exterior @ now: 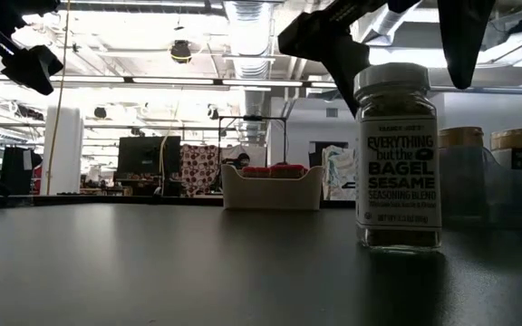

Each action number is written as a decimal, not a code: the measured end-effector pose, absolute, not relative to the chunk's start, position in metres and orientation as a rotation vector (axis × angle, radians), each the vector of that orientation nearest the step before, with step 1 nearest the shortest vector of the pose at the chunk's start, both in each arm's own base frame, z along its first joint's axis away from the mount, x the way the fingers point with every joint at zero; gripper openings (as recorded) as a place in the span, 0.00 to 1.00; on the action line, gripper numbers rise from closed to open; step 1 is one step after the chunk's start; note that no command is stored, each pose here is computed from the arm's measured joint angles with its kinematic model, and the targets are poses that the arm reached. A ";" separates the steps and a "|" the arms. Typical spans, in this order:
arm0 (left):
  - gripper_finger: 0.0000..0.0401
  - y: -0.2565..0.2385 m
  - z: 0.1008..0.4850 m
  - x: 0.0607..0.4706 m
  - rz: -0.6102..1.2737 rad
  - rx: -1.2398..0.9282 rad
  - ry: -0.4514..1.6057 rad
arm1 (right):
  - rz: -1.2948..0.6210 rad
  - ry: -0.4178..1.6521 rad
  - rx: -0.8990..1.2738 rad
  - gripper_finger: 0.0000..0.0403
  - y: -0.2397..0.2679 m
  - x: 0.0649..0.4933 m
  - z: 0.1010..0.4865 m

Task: Sort spices by type
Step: Put the white seasoning bottle into the transparent bin

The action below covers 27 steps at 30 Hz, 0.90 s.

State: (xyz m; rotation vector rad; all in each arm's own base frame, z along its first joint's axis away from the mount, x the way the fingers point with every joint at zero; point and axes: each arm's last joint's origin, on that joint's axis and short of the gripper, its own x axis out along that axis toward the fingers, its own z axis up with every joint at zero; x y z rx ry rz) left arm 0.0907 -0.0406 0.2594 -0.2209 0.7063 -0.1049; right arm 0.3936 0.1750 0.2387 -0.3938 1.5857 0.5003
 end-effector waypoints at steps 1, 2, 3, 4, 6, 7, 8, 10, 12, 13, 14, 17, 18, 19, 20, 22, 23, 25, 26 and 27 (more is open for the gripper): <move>0.82 -0.041 0.259 0.091 -0.105 -0.221 0.706 | 0.499 1.586 -0.393 0.87 0.174 0.394 0.239; 0.82 -0.041 0.259 0.091 -0.105 -0.221 0.706 | 0.500 1.586 -0.393 0.89 0.174 0.394 0.239; 0.82 -0.041 0.259 0.091 -0.105 -0.221 0.706 | 0.501 1.586 -0.394 0.91 0.173 0.394 0.239; 0.82 -0.041 0.259 0.091 -0.105 -0.221 0.706 | 0.501 1.586 -0.393 0.92 0.172 0.395 0.239; 0.82 -0.041 0.259 0.091 -0.105 -0.221 0.706 | 0.496 1.588 -0.388 0.94 0.168 0.396 0.239; 0.82 -0.041 0.259 0.091 -0.105 -0.221 0.706 | 0.490 1.591 -0.383 0.95 0.166 0.396 0.240; 0.82 -0.041 0.259 0.091 -0.105 -0.221 0.706 | 0.485 1.598 -0.379 0.95 0.163 0.396 0.242; 0.82 -0.041 0.259 0.091 -0.105 -0.220 0.706 | 0.476 1.606 -0.370 0.96 0.157 0.397 0.249; 0.82 -0.041 0.259 0.091 -0.107 -0.214 0.706 | 0.455 1.603 -0.348 0.97 0.152 0.398 0.258; 0.82 -0.041 0.259 0.091 -0.110 -0.208 0.705 | 0.437 1.593 -0.329 0.97 0.149 0.399 0.263; 0.82 -0.041 0.259 0.091 -0.112 -0.201 0.705 | 0.417 1.576 -0.306 0.97 0.147 0.401 0.268; 0.82 -0.041 0.259 0.091 -0.116 -0.190 0.704 | 0.354 1.511 -0.228 0.97 0.141 0.406 0.287; 0.82 -0.041 0.259 0.091 -0.118 -0.187 0.704 | 0.331 1.488 -0.199 0.97 0.139 0.407 0.293; 0.82 -0.041 0.259 0.091 -0.118 -0.184 0.703 | 0.304 1.466 -0.164 0.97 0.137 0.408 0.300; 0.82 -0.041 0.259 0.091 -0.120 -0.181 0.703 | 0.272 1.452 -0.124 0.97 0.135 0.409 0.305; 0.82 -0.041 0.259 0.091 -0.121 -0.178 0.703 | 0.179 1.431 -0.010 0.97 0.130 0.408 0.312; 0.82 -0.041 0.259 0.091 -0.121 -0.178 0.703 | 0.128 1.435 0.047 0.96 0.129 0.406 0.313; 0.82 -0.041 0.259 0.091 -0.121 -0.178 0.703 | 0.077 1.434 0.085 0.96 0.128 0.404 0.317; 0.82 -0.041 0.259 0.091 -0.121 -0.178 0.703 | 0.066 1.432 0.095 0.97 0.128 0.403 0.318; 0.82 -0.041 0.259 0.091 -0.120 -0.178 0.704 | 0.051 1.431 0.111 0.97 0.130 0.403 0.318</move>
